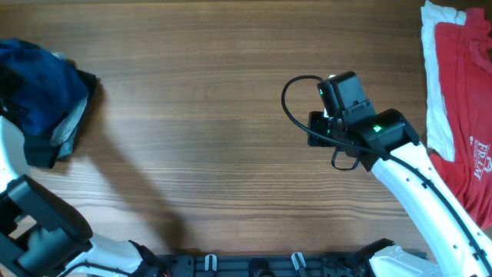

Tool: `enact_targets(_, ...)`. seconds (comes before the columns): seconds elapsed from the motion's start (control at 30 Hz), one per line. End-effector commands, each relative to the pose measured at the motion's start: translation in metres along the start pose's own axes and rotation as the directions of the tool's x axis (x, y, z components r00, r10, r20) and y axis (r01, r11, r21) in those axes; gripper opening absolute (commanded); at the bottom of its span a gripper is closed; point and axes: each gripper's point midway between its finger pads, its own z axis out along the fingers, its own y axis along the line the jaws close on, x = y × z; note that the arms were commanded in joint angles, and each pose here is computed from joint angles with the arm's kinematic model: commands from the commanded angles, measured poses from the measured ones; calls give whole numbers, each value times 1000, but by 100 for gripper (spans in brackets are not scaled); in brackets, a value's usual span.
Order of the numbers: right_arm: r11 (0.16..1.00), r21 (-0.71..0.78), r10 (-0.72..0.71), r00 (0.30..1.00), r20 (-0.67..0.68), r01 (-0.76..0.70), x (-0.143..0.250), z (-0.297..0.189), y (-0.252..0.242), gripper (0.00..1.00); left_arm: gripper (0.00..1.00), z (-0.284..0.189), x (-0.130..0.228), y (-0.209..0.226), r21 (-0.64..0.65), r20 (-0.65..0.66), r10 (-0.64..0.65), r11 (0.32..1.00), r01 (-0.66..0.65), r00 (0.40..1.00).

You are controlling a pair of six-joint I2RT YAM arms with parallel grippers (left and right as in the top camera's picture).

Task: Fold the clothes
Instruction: 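Carry the polo left and place it on the black garment stack, then open the left gripper and release the polo on the stack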

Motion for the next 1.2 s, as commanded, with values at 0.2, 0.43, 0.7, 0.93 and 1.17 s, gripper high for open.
enact_targets(0.2,1000,12,7,1000,22,-7,-5,-3,-2,46,100,-10,11,82,-208,-53,-183,964,168,982)
enact_targets(0.43,1000,15,1,1000,15,-1,-4,-2,-2,47,100,-56,-50,52,53,61,-271,962,268,961)
enact_targets(0.7,1000,23,0,1000,-4,0,-2,4,-2,47,51,-65,-38,10,272,-64,-265,923,272,962)
enact_targets(0.93,999,40,-2,999,-41,4,7,4,-6,47,78,38,42,98,-17,-116,-341,940,341,933)
enact_targets(1.17,999,46,4,999,-53,-2,10,4,-8,47,100,70,79,134,-43,-136,-377,926,375,916)
